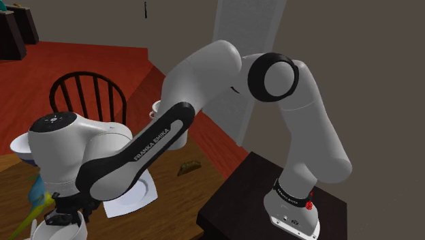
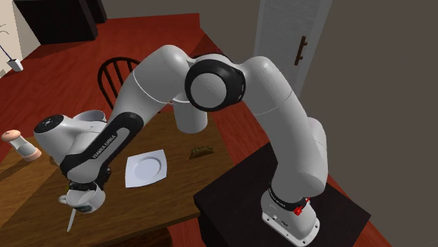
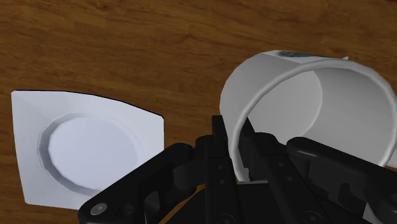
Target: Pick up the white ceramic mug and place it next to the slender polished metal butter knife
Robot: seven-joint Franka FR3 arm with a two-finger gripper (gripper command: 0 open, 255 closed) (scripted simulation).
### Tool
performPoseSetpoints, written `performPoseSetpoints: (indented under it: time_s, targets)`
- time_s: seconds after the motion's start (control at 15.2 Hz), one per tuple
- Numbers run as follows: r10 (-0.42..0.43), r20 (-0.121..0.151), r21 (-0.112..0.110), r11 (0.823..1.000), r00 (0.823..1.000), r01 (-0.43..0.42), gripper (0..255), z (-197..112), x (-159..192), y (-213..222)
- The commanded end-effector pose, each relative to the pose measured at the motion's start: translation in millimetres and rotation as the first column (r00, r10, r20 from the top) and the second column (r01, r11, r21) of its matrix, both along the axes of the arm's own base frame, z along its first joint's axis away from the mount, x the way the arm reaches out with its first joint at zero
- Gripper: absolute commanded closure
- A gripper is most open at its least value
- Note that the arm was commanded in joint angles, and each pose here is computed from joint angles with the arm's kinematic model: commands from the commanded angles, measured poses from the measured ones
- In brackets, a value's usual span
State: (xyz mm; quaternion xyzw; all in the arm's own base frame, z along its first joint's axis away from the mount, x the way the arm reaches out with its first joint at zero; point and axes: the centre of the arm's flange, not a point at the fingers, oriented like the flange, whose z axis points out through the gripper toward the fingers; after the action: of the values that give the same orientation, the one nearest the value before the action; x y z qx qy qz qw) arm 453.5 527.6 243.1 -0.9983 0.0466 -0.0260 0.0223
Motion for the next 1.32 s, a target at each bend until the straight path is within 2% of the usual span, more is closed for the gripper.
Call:
performPoseSetpoints:
  time_s: [0.0,0.92,1.25]
  targets:
    - [0.000,0.000,0.001,1.000,1.000,0.000,255,-11,0,0]
    - [0.000,0.000,0.001,1.000,1.000,0.000,255,-88,0,0]
    - [0.000,0.000,0.001,1.000,1.000,0.000,255,-88,0,0]
